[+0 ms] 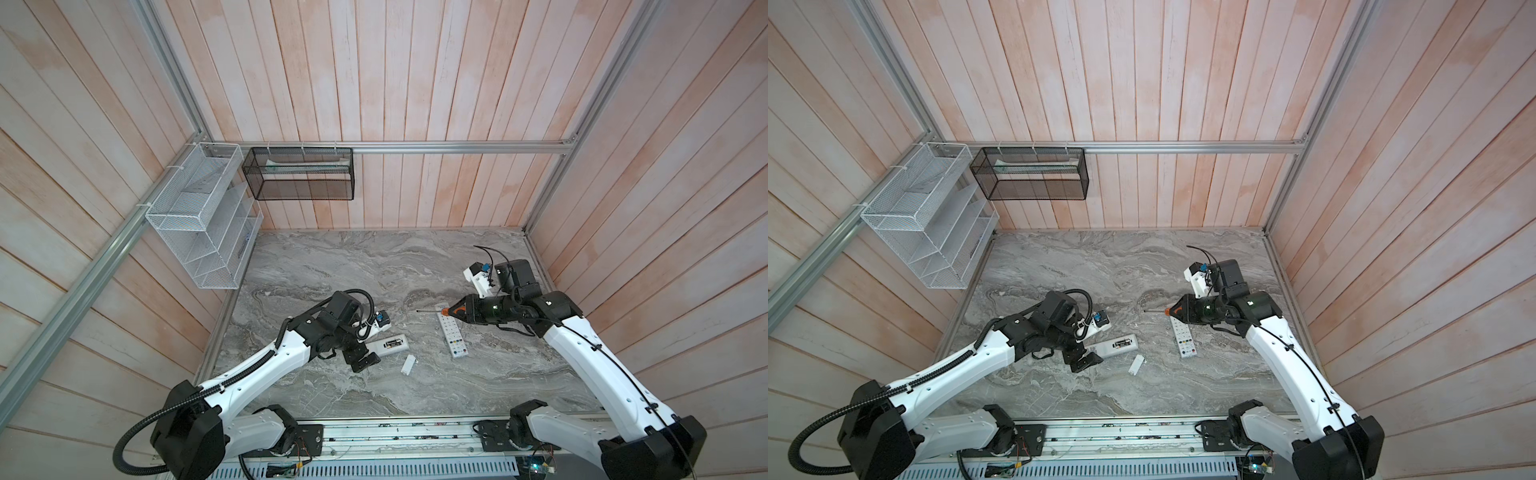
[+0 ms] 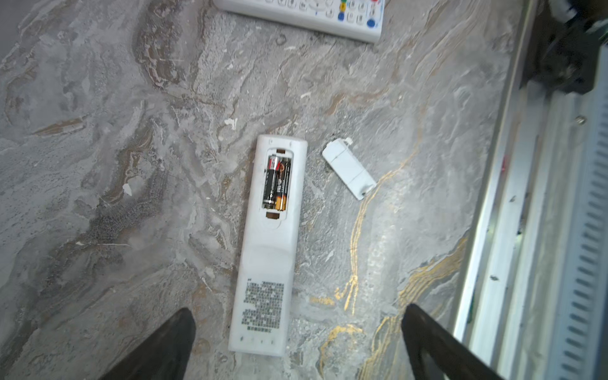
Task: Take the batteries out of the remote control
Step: 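Grasp the opened remote's end with the left gripper while the right lowers the screwdriver tip, then pry the black battery out with the screwdriver tip in the right gripper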
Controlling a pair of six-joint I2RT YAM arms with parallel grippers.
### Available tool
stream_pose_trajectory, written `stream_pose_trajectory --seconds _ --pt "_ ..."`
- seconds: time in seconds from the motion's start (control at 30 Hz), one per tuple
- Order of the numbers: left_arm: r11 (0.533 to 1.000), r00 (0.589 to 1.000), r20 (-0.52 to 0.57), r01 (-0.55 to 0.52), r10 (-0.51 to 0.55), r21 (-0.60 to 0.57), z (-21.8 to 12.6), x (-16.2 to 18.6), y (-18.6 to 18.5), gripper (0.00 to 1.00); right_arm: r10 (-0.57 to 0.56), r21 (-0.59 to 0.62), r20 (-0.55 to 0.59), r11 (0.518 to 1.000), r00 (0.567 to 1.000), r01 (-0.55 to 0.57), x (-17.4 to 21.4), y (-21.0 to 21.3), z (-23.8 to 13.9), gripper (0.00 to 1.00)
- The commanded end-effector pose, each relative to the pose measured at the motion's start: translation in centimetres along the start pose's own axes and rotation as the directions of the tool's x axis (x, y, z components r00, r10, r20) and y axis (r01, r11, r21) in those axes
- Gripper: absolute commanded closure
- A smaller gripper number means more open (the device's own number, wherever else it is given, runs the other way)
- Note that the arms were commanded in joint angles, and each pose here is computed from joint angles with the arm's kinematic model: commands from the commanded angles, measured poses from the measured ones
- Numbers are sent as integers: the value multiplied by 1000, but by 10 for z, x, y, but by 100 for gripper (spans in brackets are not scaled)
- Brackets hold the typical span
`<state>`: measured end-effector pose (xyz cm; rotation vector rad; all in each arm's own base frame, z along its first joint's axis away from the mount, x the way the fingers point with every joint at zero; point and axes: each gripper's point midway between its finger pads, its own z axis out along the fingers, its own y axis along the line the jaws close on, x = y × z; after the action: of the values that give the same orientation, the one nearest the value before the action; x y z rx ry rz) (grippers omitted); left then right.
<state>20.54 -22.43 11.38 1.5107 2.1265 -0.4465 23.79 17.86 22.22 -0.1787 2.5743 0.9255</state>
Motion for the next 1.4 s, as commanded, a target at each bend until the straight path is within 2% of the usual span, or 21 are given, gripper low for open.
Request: stream_pose_trajectory --seconds 0.0,0.27,0.57,0.7,0.8,0.97,1.17,1.37 --pt "990 991 -64 -119 114 -71 14 19 12 0 -18 -1 -2 1000 1000 18 4 2 -2 100" --pt "988 977 -174 -135 122 -70 44 44 21 6 -20 -36 1 999 1000 20 5 11 1 100" --pt "988 949 -298 -129 99 -84 63 65 34 14 -20 -61 10 998 1000 20 9 17 0 100" --pt "992 934 -348 -113 86 -56 71 74 33 25 -18 -58 1 998 1000 18 11 18 -1 100" --pt "994 923 -375 -104 82 -37 75 77 32 41 -20 -38 -21 999 1000 19 16 16 -4 100" --pt "995 921 -381 -97 86 -9 81 76 29 63 -25 -9 -63 1000 998 25 23 13 -8 100" --pt "993 934 -337 -112 114 25 82 60 20 76 -4 -6 -98 1000 995 4 27 12 -6 100" --pt "974 931 -289 -227 224 25 83 45 -2 83 29 13 -194 1000 981 -27 36 8 2 100"
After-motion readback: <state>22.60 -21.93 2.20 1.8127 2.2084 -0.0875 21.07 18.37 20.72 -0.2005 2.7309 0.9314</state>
